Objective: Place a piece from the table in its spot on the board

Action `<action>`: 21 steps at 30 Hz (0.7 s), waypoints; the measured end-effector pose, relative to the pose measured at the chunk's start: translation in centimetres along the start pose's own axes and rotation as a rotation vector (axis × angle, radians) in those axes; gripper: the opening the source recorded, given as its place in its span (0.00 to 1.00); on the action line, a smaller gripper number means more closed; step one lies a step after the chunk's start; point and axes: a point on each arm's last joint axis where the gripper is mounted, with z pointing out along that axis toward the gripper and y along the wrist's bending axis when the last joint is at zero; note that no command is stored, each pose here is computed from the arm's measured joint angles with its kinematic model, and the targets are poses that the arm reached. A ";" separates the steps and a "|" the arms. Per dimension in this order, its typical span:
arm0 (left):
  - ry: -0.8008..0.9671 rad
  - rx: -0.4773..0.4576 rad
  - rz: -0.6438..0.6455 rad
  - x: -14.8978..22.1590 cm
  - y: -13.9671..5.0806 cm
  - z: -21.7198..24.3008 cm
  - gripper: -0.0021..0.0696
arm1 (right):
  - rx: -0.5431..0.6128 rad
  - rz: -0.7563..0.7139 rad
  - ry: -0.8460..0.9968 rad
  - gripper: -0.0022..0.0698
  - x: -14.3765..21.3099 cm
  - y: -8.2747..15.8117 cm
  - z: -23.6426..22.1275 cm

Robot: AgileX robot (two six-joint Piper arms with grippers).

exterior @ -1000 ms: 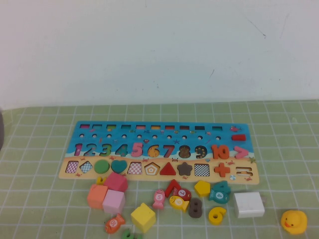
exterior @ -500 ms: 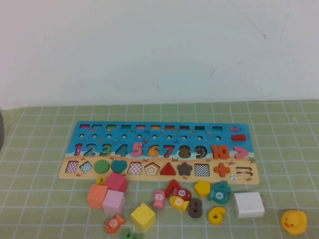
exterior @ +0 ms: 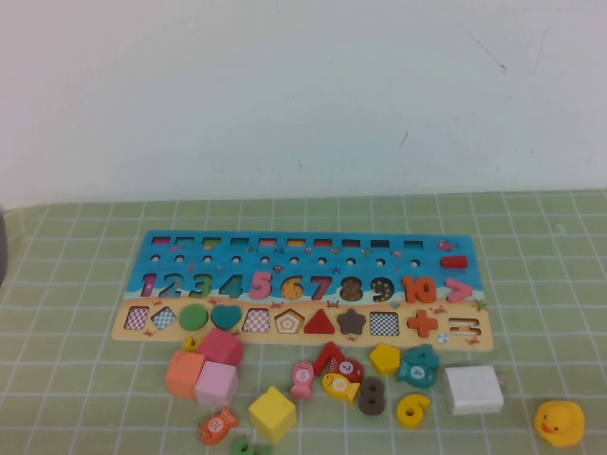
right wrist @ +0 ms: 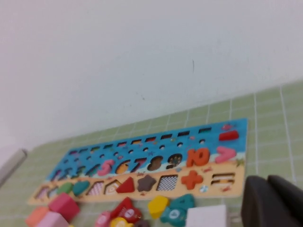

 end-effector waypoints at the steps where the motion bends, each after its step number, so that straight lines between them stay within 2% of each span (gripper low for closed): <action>1: 0.000 0.000 0.000 0.0 0.0 0.0 0.03 | -0.001 -0.054 0.010 0.03 -0.9 0.5 -0.2; 4: 0.000 0.000 0.000 0.0 0.0 0.0 0.03 | 0.010 -0.216 0.091 0.03 -3.6 1.8 -0.4; 5: 0.000 0.000 0.000 0.0 0.0 0.0 0.03 | 0.037 -0.319 0.188 0.03 -5.3 2.3 -0.2; 10: 0.000 0.000 0.000 0.0 0.0 0.0 0.03 | 0.092 -0.494 0.500 0.03 -9.7 3.0 1.1; 16: 0.000 0.000 0.000 0.0 0.0 0.0 0.03 | 0.071 -0.526 0.792 0.03 -13.4 3.3 4.3; 21: 0.000 0.000 0.000 0.0 0.0 0.0 0.03 | -0.042 -0.540 0.894 0.03 -14.2 4.0 7.8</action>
